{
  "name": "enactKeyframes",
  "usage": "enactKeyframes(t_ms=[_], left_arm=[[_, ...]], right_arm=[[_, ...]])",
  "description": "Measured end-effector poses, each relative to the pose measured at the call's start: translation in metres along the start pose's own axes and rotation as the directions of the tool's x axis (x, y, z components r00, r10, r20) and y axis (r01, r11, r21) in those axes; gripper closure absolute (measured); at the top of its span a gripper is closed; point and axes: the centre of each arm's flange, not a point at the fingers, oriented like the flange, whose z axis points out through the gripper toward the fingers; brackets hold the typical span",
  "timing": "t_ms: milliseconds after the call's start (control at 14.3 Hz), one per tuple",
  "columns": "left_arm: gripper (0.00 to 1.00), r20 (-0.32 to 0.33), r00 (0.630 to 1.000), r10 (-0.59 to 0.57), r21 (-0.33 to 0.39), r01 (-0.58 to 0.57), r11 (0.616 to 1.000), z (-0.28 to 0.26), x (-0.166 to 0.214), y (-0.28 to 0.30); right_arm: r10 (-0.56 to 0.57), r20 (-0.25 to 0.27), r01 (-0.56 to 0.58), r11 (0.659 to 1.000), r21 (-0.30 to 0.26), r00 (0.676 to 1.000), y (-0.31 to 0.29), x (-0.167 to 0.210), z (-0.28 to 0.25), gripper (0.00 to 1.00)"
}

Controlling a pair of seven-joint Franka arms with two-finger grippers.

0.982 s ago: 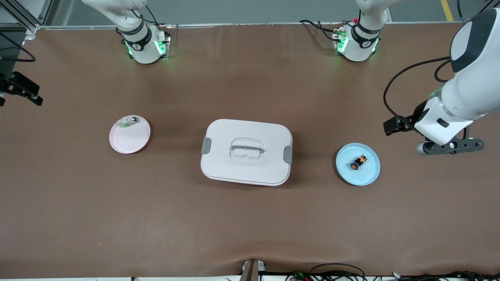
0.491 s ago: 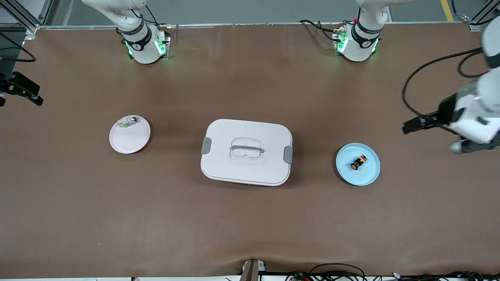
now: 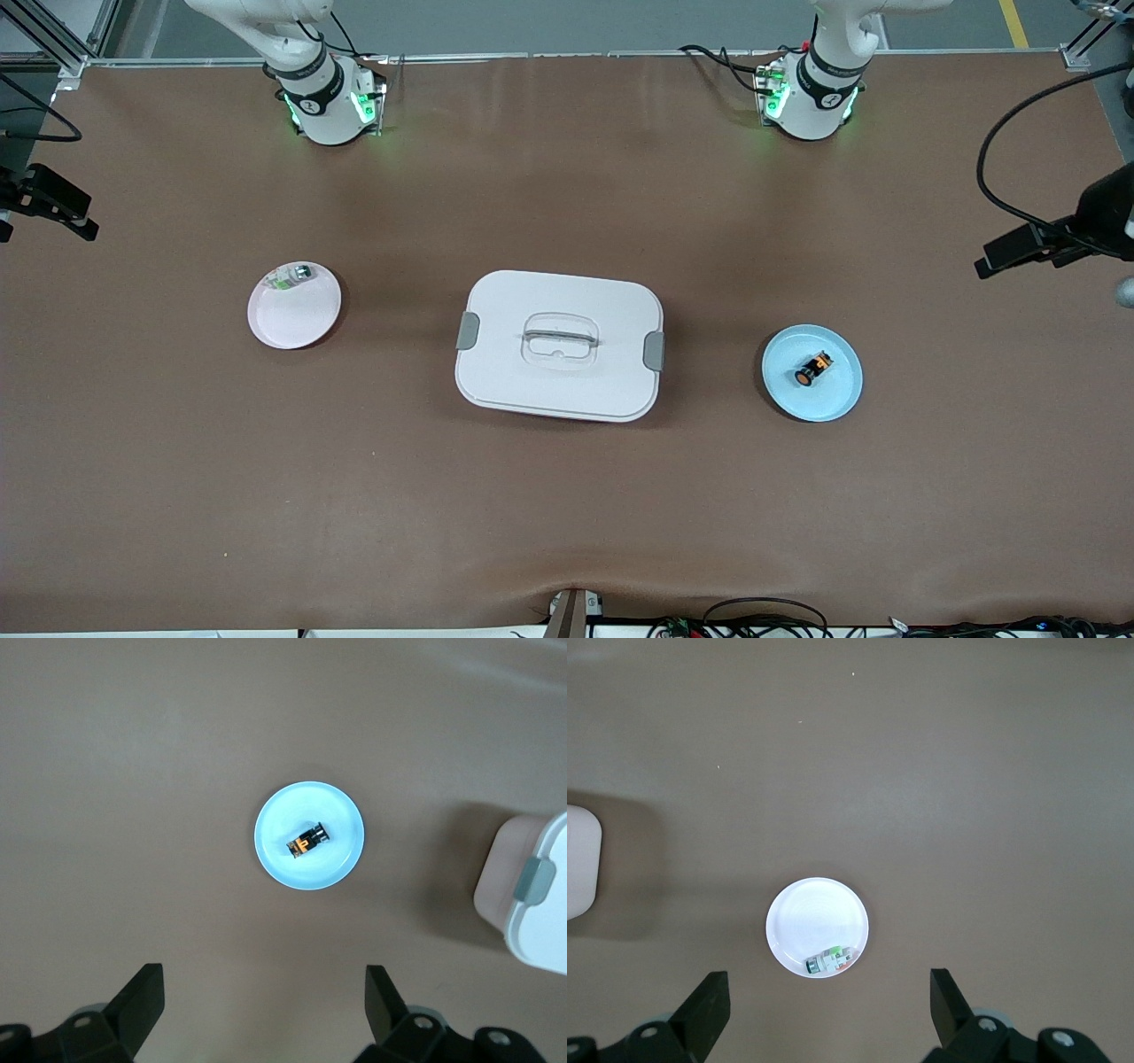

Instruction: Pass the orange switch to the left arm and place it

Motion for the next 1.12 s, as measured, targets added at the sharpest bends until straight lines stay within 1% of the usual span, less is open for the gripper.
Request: enactKeyframes(t_ms=[140, 351, 561, 701, 912, 1122], left_arm=[[0.0, -0.007, 0.998, 0.065, 0.01, -0.065, 0.998, -0.004, -0.003, -0.004], [0.0, -0.015, 0.997, 0.079, 0.014, -0.078, 0.997, -0.013, -0.012, -0.022], [0.0, -0.029, 0.994, 0.101, 0.011, -0.1, 0.995, -0.028, -0.03, -0.025], [0.0, -0.023, 0.993, 0.115, 0.01, -0.115, 0.993, -0.034, -0.04, -0.026], [0.0, -0.02, 0.986, 0.166, 0.025, -0.166, 0.986, -0.036, -0.045, -0.021], [0.0, -0.016, 0.975, 0.221, 0.031, -0.22, 0.975, -0.034, -0.048, 0.001]], right_arm=[[0.0, 0.0, 0.0, 1.0, 0.0, 1.0, 0.0, 0.0, 0.0, 0.0], [0.0, 0.0, 0.0, 1.0, 0.0, 1.0, 0.0, 0.0, 0.0, 0.0], [0.0, 0.0, 0.0, 1.0, 0.0, 1.0, 0.0, 0.0, 0.0, 0.0], [0.0, 0.0, 0.0, 1.0, 0.0, 1.0, 0.0, 0.0, 0.0, 0.0], [0.001, 0.0, -0.001, 1.0, 0.0, 1.0, 0.0, 0.0, 0.0, 0.0], [0.004, 0.0, -0.004, 1.0, 0.0, 1.0, 0.002, 0.0, 0.0, 0.0]])
